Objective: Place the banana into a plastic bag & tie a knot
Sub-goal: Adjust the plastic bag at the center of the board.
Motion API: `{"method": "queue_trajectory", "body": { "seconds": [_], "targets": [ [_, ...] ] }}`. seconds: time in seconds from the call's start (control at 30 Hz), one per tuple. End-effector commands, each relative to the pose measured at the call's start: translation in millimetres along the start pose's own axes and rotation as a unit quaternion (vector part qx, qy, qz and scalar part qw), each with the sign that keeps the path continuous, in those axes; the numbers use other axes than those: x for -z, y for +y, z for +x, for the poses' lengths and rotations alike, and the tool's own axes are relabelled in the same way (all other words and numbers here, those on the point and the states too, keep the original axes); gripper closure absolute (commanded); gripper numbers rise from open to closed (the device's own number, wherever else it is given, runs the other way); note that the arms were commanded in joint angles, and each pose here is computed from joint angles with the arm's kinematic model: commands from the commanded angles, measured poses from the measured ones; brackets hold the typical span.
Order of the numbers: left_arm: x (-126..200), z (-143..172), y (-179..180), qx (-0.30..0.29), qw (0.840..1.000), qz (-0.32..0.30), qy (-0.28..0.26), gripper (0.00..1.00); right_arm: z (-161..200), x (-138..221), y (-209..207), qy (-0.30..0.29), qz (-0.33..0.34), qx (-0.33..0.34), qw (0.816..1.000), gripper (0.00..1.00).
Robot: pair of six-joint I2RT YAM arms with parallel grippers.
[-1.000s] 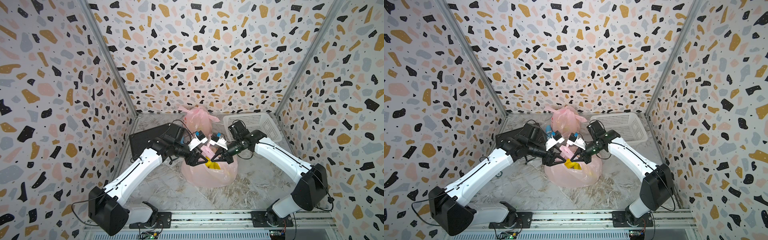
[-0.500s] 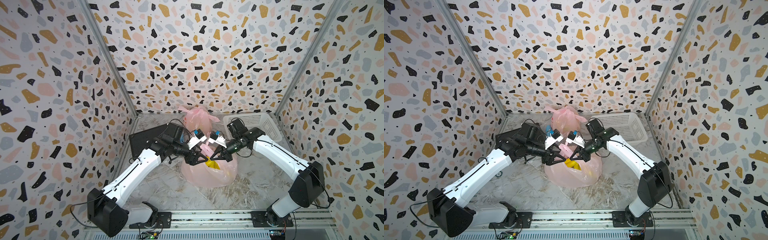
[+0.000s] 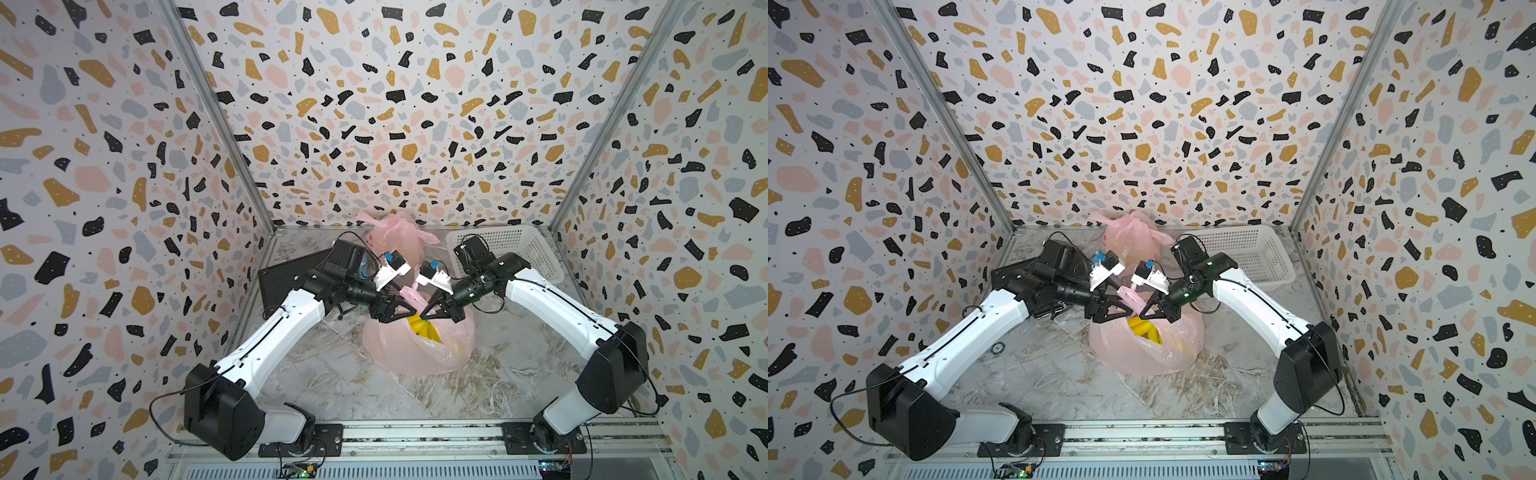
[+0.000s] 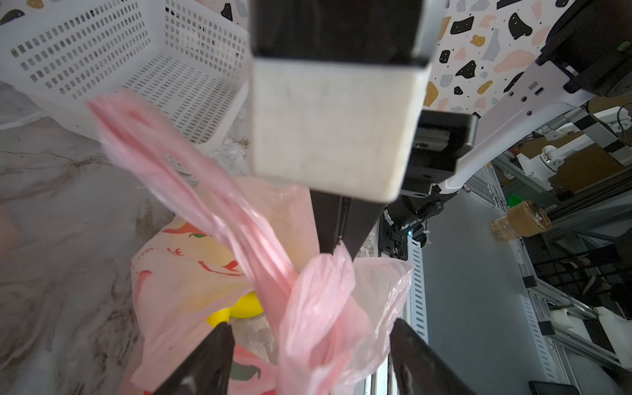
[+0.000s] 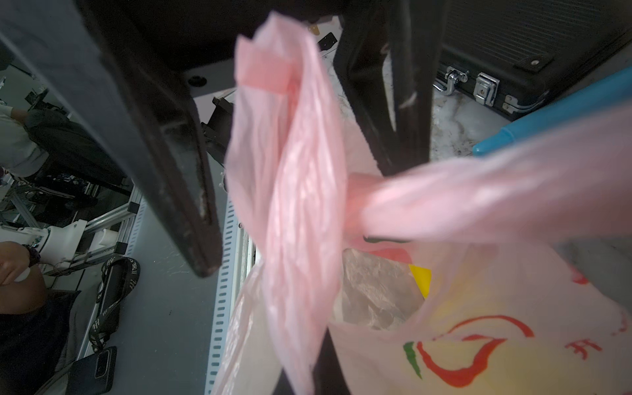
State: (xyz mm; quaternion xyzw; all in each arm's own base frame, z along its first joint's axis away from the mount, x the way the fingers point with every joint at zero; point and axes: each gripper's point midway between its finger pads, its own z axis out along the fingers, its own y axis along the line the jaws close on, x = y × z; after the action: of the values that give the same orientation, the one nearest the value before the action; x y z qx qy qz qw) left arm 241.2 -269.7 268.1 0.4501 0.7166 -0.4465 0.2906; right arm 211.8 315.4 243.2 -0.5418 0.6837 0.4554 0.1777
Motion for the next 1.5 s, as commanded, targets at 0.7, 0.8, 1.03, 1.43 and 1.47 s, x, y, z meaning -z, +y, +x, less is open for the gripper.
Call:
{"method": "queue_trajectory", "body": {
  "seconds": [0.7,0.8,1.03,1.43,1.47],
  "targets": [
    [-2.8,-20.1,-1.5,-0.017,0.999,0.04,-0.033,0.34,-10.8,4.0,7.4,-0.003,-0.007,0.012,1.0,1.0],
    [-2.9,-20.8,-1.1,-0.016,0.999,0.04,-0.033,0.34,-11.3,4.1,7.3,-0.004,-0.007,0.011,1.0,1.0],
    [-1.4,-24.8,-8.8,-0.019,0.997,0.061,-0.041,0.55,-11.6,3.9,6.8,-0.004,-0.007,0.011,1.0,1.0],
    [2.5,-23.5,-13.2,-0.017,0.997,0.054,-0.048,1.0,-17.9,4.1,4.1,-0.008,-0.005,0.009,1.0,1.0],
    [2.5,-23.2,-12.7,-0.017,0.997,0.051,-0.048,1.0,-19.3,4.8,4.5,-0.011,-0.004,0.009,1.0,1.0]
  ]
}}
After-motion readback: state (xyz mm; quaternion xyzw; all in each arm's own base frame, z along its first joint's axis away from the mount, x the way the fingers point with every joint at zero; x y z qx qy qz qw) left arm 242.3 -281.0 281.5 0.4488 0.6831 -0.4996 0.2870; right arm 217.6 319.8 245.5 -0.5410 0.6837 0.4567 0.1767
